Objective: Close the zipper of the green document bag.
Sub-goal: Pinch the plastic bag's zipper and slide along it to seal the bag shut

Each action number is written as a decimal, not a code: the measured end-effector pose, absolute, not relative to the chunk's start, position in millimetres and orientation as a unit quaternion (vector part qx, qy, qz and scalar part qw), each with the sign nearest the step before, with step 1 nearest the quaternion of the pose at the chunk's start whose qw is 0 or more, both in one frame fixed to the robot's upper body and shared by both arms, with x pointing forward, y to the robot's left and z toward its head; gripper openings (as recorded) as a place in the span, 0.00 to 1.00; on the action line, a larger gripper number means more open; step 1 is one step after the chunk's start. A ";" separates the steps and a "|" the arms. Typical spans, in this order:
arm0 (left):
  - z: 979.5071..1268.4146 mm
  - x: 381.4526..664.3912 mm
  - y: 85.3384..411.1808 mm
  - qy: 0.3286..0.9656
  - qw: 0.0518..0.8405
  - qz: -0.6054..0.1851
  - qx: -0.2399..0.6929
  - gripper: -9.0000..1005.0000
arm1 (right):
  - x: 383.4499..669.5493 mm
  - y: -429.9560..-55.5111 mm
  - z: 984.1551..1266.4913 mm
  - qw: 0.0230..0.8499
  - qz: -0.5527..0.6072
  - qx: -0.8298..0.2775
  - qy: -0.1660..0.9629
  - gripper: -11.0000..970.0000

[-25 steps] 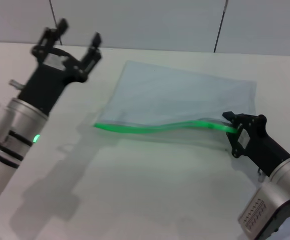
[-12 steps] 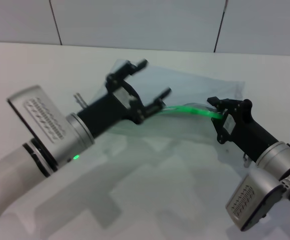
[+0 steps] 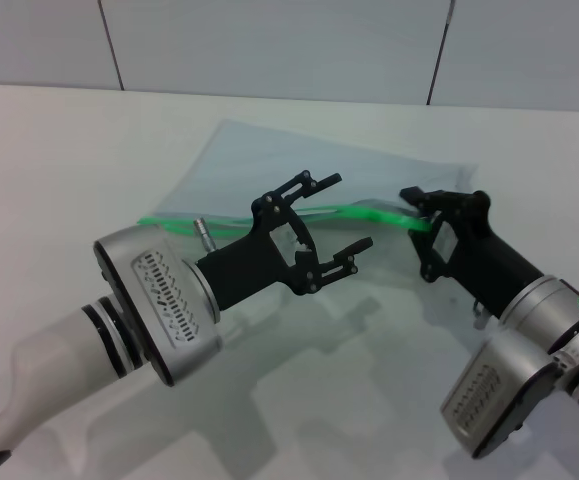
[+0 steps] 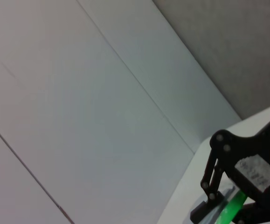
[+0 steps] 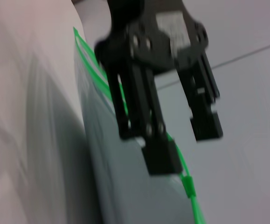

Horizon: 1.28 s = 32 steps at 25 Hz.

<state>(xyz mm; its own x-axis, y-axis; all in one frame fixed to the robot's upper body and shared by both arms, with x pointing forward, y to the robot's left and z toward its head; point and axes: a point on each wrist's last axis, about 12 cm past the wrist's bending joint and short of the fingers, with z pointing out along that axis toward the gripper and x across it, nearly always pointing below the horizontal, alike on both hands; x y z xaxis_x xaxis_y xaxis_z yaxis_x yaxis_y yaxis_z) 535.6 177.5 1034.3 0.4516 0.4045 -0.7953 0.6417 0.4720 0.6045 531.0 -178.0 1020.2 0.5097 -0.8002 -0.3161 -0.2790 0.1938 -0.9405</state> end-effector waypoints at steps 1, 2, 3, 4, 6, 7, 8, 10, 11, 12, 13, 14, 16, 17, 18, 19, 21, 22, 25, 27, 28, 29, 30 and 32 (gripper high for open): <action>1033.8 535.6 177.2 0.515 0.685 -0.081 0.510 0.77 | 530.3 -176.5 1020.1 0.629 -0.205 -0.602 0.448 0.06; 1033.5 535.6 177.1 0.514 0.684 -0.078 0.512 0.77 | 529.9 -175.2 1020.2 0.630 -0.202 -0.603 0.446 0.06; 1033.2 535.6 177.1 0.511 0.684 -0.072 0.515 0.77 | 529.2 -174.4 1019.9 0.629 -0.201 -0.605 0.444 0.06; 1033.1 535.7 177.2 0.509 0.684 -0.068 0.518 0.77 | 528.5 -173.5 1019.6 0.629 -0.199 -0.607 0.442 0.06; 1033.0 535.8 177.3 0.503 0.684 -0.059 0.525 0.77 | 527.2 -172.1 1018.9 0.629 -0.196 -0.611 0.439 0.06; 1033.0 535.9 177.3 0.500 0.685 -0.055 0.527 0.77 | 526.6 -171.4 1018.7 0.629 -0.195 -0.613 0.438 0.06; 1033.0 535.9 177.3 0.497 0.685 -0.051 0.530 0.77 | 526.2 -170.8 1018.5 0.629 -0.193 -0.614 0.436 0.06; 1032.9 535.7 177.1 0.492 0.686 -0.044 0.534 0.77 | 525.2 -169.5 1018.2 0.629 -0.191 -0.616 0.434 0.06; 1032.8 535.5 176.8 0.491 0.686 -0.042 0.536 0.77 | 524.8 -168.7 1018.2 0.629 -0.190 -0.617 0.432 0.06; 1032.7 535.4 176.6 0.489 0.686 -0.040 0.538 0.77 | 524.5 -167.9 1018.4 0.630 -0.189 -0.618 0.431 0.06; 1032.7 535.3 176.3 0.487 0.686 -0.038 0.539 0.77 | 524.3 -167.0 1018.7 0.631 -0.187 -0.618 0.430 0.06; 1032.7 535.3 176.1 0.486 0.686 -0.037 0.540 0.77 | 524.1 -166.4 1018.9 0.631 -0.187 -0.618 0.430 0.06; 1032.9 535.5 175.7 0.484 0.687 -0.035 0.541 0.77 | 523.5 -165.2 1019.5 0.634 -0.185 -0.618 0.427 0.06; 1033.0 535.6 175.5 0.483 0.687 -0.034 0.542 0.76 | 523.3 -164.7 1019.7 0.635 -0.185 -0.618 0.426 0.06; 1033.1 535.7 175.4 0.481 0.687 -0.032 0.543 0.75 | 523.2 -164.5 1019.9 0.635 -0.184 -0.618 0.425 0.06; 1033.1 535.7 175.3 0.479 0.687 -0.029 0.546 0.75 | 523.2 -164.3 1020.0 0.635 -0.184 -0.618 0.425 0.06; 1033.1 535.6 175.2 0.474 0.687 -0.023 0.550 0.73 | 523.1 -163.9 1020.1 0.635 -0.184 -0.619 0.424 0.06; 1033.0 535.5 175.0 0.471 0.687 -0.021 0.553 0.73 | 523.0 -163.7 1020.0 0.635 -0.184 -0.619 0.423 0.06; 1032.6 535.2 174.9 0.468 0.686 -0.019 0.556 0.67 | 522.4 -162.5 1019.8 0.635 -0.182 -0.622 0.420 0.06; 1032.5 535.2 174.8 0.465 0.686 -0.014 0.560 0.60 | 522.6 -161.9 1020.1 0.635 -0.182 -0.623 0.419 0.06; 1032.3 535.0 174.6 0.462 0.686 -0.011 0.562 0.56 | 522.8 -161.7 1020.2 0.635 -0.182 -0.623 0.418 0.06; 1032.1 534.4 174.2 0.459 0.686 -0.008 0.565 0.52 | 522.9 -161.6 1020.3 0.636 -0.182 -0.623 0.418 0.06; 1031.8 533.7 173.7 0.456 0.686 -0.003 0.568 0.48 | 523.0 -161.5 1020.4 0.636 -0.182 -0.623 0.418 0.06; 1031.3 532.4 172.5 0.450 0.686 0.003 0.572 0.40 | 523.3 -161.3 1020.7 0.636 -0.182 -0.623 0.417 0.06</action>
